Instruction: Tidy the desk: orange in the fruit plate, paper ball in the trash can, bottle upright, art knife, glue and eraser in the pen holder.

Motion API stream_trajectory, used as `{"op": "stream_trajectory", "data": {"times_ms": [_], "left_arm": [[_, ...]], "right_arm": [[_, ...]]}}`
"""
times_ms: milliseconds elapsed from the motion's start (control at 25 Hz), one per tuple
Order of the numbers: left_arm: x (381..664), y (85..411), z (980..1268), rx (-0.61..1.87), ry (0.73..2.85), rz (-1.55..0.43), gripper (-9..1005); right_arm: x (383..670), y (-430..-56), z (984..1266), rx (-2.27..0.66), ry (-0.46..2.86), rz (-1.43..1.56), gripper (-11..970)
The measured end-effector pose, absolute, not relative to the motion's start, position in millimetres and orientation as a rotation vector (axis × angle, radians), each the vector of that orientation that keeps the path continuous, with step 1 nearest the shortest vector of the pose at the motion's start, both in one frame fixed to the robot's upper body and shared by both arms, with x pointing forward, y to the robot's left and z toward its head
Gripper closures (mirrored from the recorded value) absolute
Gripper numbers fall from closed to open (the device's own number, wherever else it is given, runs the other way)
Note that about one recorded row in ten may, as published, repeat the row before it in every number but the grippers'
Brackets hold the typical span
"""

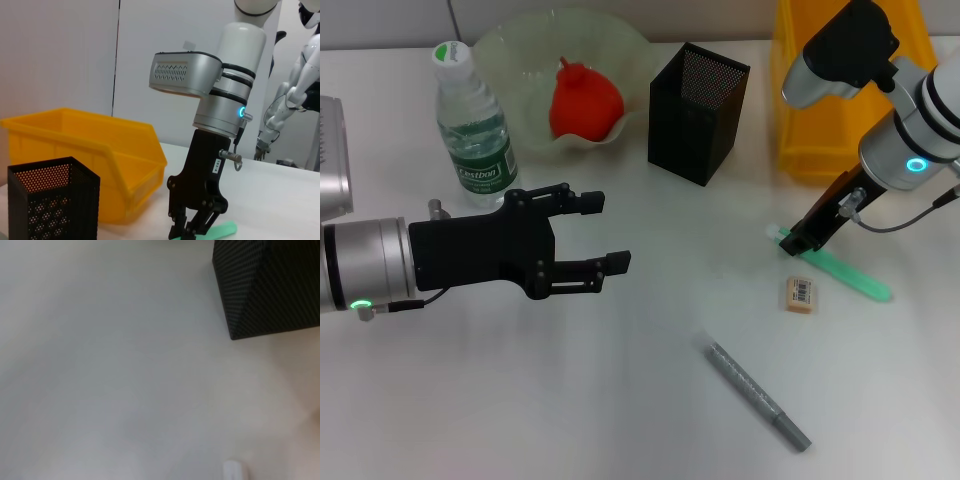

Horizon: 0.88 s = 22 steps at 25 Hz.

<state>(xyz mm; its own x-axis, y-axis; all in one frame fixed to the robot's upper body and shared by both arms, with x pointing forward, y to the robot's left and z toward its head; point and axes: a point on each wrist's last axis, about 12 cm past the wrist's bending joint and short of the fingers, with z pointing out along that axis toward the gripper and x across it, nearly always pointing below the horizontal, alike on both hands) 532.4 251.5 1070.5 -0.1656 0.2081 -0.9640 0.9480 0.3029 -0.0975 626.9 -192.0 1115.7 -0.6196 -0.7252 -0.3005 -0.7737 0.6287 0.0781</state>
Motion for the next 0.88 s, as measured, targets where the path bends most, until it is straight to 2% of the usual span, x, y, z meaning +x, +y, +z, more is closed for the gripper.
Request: {"op": "stream_trajectory", "data": {"times_ms": [520,880], "left_arm": [[532.4,251.5,1070.5,1.080,1.604,-0.961,194],[532.0,251.4,1069.9,1.079,1.606,-0.964,194]], "right_arm": [[626.7,-188.9,1125.3,-1.226,2.592,0.338,796],[615.9,-192.5,1171.6,-1.207,2.419,0.503,795]]}}
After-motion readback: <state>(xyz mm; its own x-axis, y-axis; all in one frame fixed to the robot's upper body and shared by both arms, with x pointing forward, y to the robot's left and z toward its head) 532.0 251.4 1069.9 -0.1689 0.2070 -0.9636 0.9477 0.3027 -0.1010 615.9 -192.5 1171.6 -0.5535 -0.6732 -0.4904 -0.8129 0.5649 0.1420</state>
